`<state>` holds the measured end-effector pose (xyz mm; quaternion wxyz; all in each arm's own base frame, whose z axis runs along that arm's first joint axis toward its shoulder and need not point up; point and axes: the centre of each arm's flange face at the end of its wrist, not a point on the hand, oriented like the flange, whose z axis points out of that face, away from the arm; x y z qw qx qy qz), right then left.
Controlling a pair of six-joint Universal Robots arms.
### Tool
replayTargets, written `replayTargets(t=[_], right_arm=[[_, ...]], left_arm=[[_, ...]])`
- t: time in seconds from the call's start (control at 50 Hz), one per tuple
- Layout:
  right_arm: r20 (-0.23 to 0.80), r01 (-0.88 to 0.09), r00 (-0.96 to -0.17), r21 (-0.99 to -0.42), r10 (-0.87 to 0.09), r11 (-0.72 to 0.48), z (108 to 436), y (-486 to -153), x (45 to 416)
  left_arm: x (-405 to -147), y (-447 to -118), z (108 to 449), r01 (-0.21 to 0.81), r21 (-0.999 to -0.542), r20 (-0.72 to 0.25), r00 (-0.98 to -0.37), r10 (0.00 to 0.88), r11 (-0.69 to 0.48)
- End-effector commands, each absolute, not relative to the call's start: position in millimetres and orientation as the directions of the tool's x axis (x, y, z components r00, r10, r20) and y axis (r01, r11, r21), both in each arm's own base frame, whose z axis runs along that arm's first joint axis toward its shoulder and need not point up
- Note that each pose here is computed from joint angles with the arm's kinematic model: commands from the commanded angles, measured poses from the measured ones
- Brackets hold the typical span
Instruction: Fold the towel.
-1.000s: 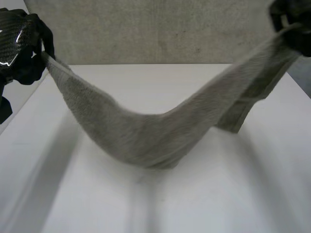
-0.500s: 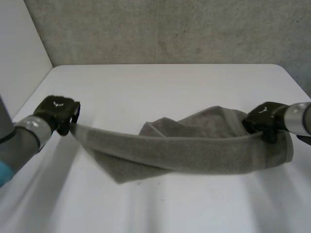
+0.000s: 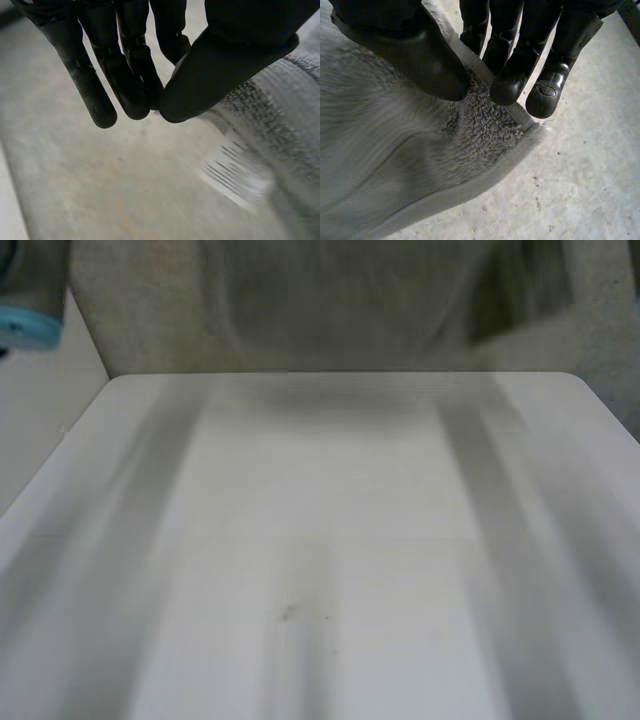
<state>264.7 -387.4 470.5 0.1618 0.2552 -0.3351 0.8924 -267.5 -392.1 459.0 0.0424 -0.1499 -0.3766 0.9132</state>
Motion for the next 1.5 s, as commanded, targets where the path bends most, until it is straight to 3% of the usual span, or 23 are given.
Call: replayTargets(t=[0.02,0.06,0.12,0.16,0.28,0.32,0.34,0.38,0.44,0.56,0.64,0.78,0.84,0.88,0.9,0.92,0.94,0.98,1.02,1.12,1.24,1.36,1.5], right_arm=[[0.644,-0.496,-0.762,-0.654,-0.075,-0.571,412.9,-391.4,265.9],[0.658,-0.524,-0.735,-0.704,-0.163,-0.479,378.7,-394.2,265.0],[0.657,-0.535,-0.724,-0.727,-0.209,-0.430,360.8,-394.3,265.0],[0.647,-0.559,-0.701,-0.760,-0.299,-0.332,323.6,-392.9,264.3],[0.609,-0.600,-0.659,-0.779,-0.441,-0.181,256.1,-384.1,263.3],[0.562,-0.623,-0.622,-0.777,-0.544,-0.090,209.0,-373.3,263.3],[0.562,-0.623,-0.622,-0.777,-0.545,-0.089,208.8,-373.3,263.3],[0.504,-0.638,-0.588,-0.770,-0.633,-0.021,169.1,-360.1,263.9],[0.467,-0.656,-0.570,-0.754,-0.675,0.033,144.8,-349.9,261.6],[0.460,-0.658,-0.575,-0.751,-0.677,0.048,146.9,-344.5,257.4],[0.486,-0.643,-0.593,-0.766,-0.642,0.015,180.4,-337.8,249.1],[0.523,-0.636,-0.618,-0.772,-0.587,-0.017,221.8,-318.9,227.8],[0.554,-0.663,-0.606,-0.748,-0.571,-0.022,231.3,-308.9,216.0],[0.592,-0.738,-0.550,-0.674,-0.589,0.012,234.3,-295.3,196.8],[0.592,-0.739,-0.550,-0.674,-0.589,0.012,234.3,-295.2,196.7],[0.600,-0.782,-0.502,-0.622,-0.623,0.031,234.4,-284.9,188.8],[0.600,-0.783,-0.502,-0.622,-0.623,0.031,234.4,-284.8,188.7],[0.562,-0.841,-0.413,-0.537,-0.717,0.065,232.2,-262.6,179.4],[0.545,-0.856,-0.382,-0.512,-0.747,0.064,233.2,-254.0,178.6],[0.587,-0.830,-0.391,-0.558,-0.709,-0.004,253.0,-255.3,183.0],[0.585,-0.787,-0.444,-0.616,-0.678,-0.016,244.6,-294.3,188.6],[0.597,-0.800,-0.461,-0.599,-0.657,0.017,218.9,-343.5,196.7],[0.637,-0.814,-0.448,-0.580,-0.627,-0.007,185.3,-384.8,219.6]], left_arm=[[-256.3,-409.9,413.3,0.033,-0.805,-0.193,-0.958,0.210,-0.592],[-249.3,-419.5,366.6,0.078,-0.876,-0.205,-0.953,0.222,-0.476],[-242.0,-423.3,343.0,0.100,-0.905,-0.206,-0.954,0.220,-0.413],[-234.2,-424.3,300.4,0.128,-0.942,-0.206,-0.951,0.232,-0.310],[-231.9,-414.9,234.6,0.155,-0.970,-0.205,-0.936,0.285,-0.188],[-231.4,-404.8,193.2,0.177,-0.976,-0.210,-0.918,0.337,-0.126],[-231.4,-404.7,193.0,0.177,-0.976,-0.210,-0.918,0.337,-0.126],[-231.8,-392.7,156.6,0.196,-0.979,-0.202,-0.900,0.387,-0.055],[-231.3,-385.3,144.3,0.213,-0.977,-0.203,-0.892,0.404,-0.022],[-226.2,-366.1,129.5,0.335,-0.942,-0.304,-0.853,0.424,-0.002],[-207.3,-363.5,145.1,0.391,-0.920,-0.370,-0.848,0.380,-0.024],[-182.0,-352.4,173.9,0.402,-0.915,-0.388,-0.865,0.318,-0.023],[-167.7,-342.8,187.5,0.402,-0.915,-0.388,-0.876,0.286,-0.008],[-156.9,-325.9,194.6,0.404,-0.914,-0.381,-0.884,0.272,0.031],[-156.9,-325.8,194.6,0.404,-0.914,-0.381,-0.884,0.272,0.031],[-154.3,-314.0,199.1,0.405,-0.913,-0.378,-0.885,0.272,0.050],[-154.3,-313.9,199.1,0.405,-0.913,-0.378,-0.885,0.272,0.050],[-152.1,-287.1,214.3,0.403,-0.912,-0.370,-0.887,0.276,0.072],[-152.6,-274.8,220.2,0.403,-0.913,-0.369,-0.886,0.282,0.071],[-156.2,-259.7,232.5,0.397,-0.917,-0.372,-0.875,0.309,0.021],[-161.3,-289.5,219.7,0.395,-0.918,-0.379,-0.867,0.324,-0.018],[-185.7,-342.1,184.6,0.399,-0.917,-0.370,-0.844,0.387,-0.006],[-207.0,-399.5,158.3,0.410,-0.912,-0.390,-0.851,0.351,-0.019]])
